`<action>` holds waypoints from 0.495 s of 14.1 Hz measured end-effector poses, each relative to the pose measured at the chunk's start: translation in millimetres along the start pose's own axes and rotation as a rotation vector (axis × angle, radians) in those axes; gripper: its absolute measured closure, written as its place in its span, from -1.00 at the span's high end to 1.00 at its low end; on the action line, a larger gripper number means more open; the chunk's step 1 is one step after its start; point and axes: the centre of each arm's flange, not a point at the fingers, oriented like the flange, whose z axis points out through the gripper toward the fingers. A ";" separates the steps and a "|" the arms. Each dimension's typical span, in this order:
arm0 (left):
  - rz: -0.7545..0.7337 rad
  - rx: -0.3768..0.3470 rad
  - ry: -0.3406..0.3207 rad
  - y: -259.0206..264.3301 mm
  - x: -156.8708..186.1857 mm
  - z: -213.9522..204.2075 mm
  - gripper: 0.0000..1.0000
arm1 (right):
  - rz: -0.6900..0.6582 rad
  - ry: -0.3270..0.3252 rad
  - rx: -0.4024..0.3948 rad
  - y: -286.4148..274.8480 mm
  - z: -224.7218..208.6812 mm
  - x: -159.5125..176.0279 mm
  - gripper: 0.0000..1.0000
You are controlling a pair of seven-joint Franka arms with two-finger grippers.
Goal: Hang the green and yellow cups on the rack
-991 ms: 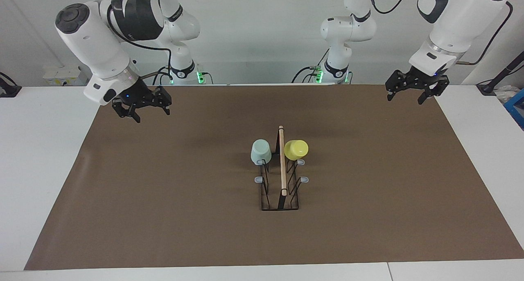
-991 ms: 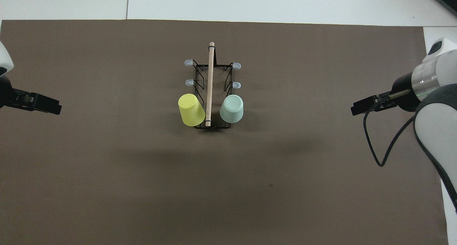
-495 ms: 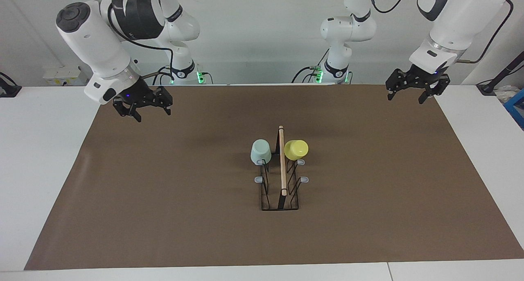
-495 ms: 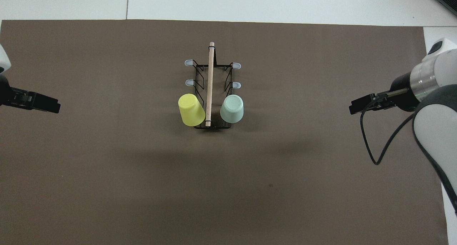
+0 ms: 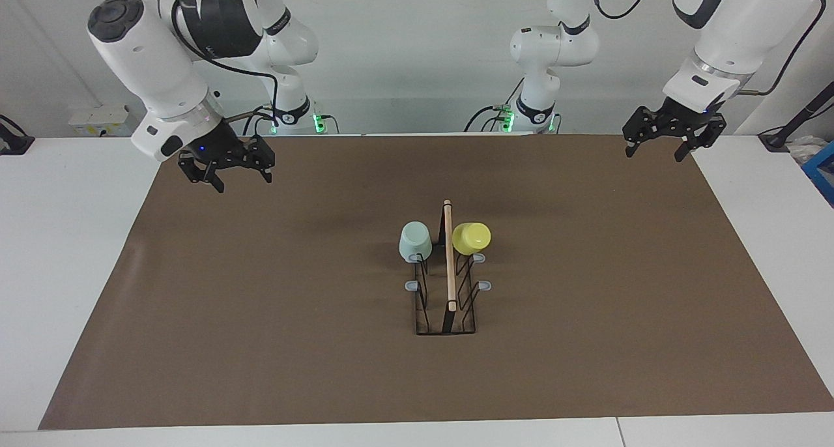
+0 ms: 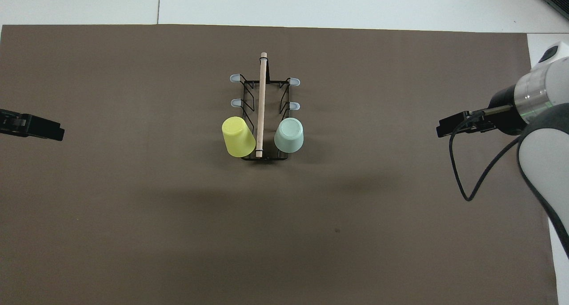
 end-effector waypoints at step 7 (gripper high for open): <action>-0.001 0.000 0.000 -0.6 -0.2 -0.3 1.00 | 0.050 -0.035 -0.041 17.7 -10.3 -2.9 1.00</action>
